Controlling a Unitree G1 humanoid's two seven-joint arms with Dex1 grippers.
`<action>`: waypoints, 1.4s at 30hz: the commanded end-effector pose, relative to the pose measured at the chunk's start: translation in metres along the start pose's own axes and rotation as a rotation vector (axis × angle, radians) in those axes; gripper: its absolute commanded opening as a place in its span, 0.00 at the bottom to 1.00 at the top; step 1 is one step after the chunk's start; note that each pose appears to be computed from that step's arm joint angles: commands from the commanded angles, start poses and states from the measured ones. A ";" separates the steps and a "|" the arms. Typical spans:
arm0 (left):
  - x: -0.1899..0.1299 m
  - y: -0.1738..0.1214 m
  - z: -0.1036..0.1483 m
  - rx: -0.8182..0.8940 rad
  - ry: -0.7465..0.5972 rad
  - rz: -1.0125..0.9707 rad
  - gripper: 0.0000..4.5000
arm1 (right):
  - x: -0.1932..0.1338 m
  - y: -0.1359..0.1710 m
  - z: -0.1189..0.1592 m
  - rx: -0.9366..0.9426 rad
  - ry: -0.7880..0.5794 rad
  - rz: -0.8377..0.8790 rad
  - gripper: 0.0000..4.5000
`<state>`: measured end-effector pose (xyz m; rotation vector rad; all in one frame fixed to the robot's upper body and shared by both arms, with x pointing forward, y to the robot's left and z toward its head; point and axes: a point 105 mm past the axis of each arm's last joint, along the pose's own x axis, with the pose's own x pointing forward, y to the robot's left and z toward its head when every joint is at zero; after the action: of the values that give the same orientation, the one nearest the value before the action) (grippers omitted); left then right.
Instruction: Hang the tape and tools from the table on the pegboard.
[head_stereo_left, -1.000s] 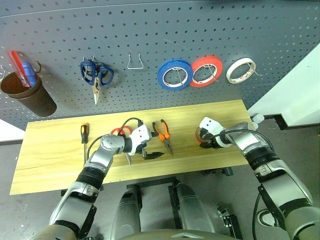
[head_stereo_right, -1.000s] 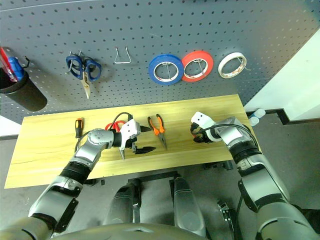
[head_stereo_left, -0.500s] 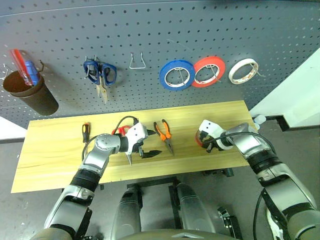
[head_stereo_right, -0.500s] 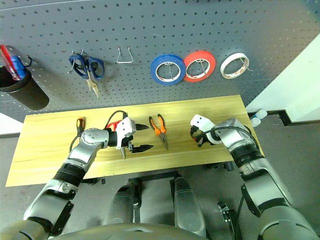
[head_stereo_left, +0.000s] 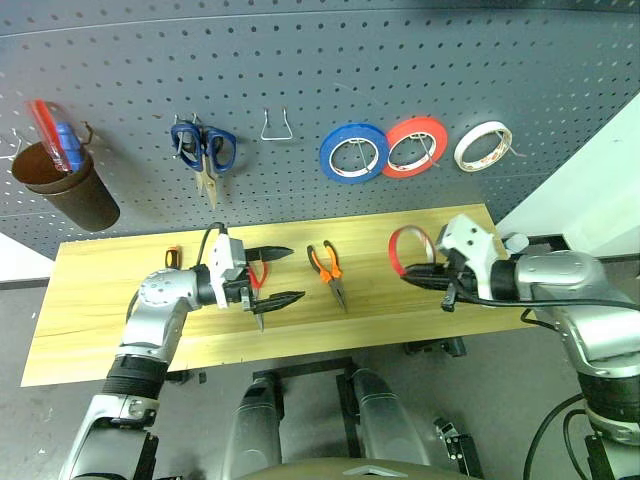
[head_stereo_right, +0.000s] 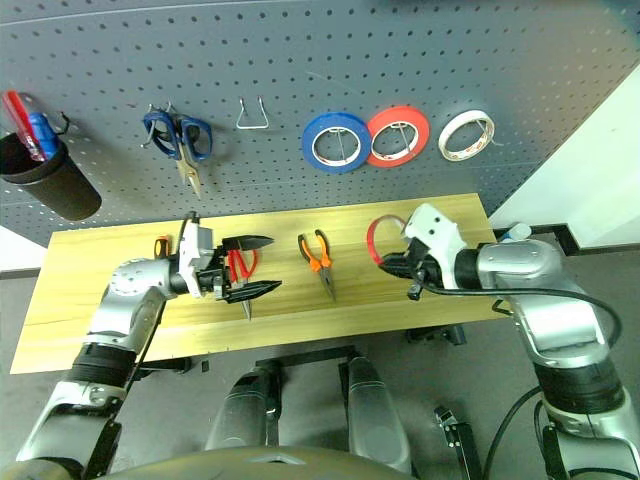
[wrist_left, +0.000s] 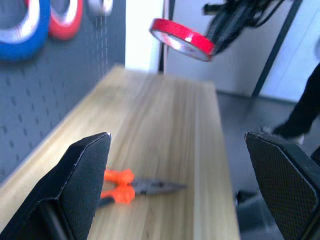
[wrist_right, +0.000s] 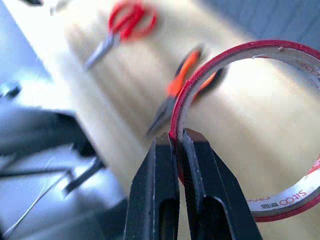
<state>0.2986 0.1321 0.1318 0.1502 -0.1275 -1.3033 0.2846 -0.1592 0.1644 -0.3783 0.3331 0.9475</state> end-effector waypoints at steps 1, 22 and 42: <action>-0.010 0.003 0.027 0.037 -0.072 0.021 1.00 | -0.012 -0.003 0.035 -0.043 -0.164 -0.042 0.02; -0.032 0.016 0.077 0.120 -0.153 0.200 1.00 | 0.032 -0.063 0.036 -0.147 -0.184 -0.222 0.02; -0.034 0.019 0.071 0.142 -0.107 0.291 1.00 | 0.058 -0.088 0.039 -0.223 -0.200 -0.307 0.55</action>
<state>0.2987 0.1632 0.1973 0.1293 -0.2848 -1.0212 0.4011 -0.1426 0.1690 -0.5046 0.0358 0.7038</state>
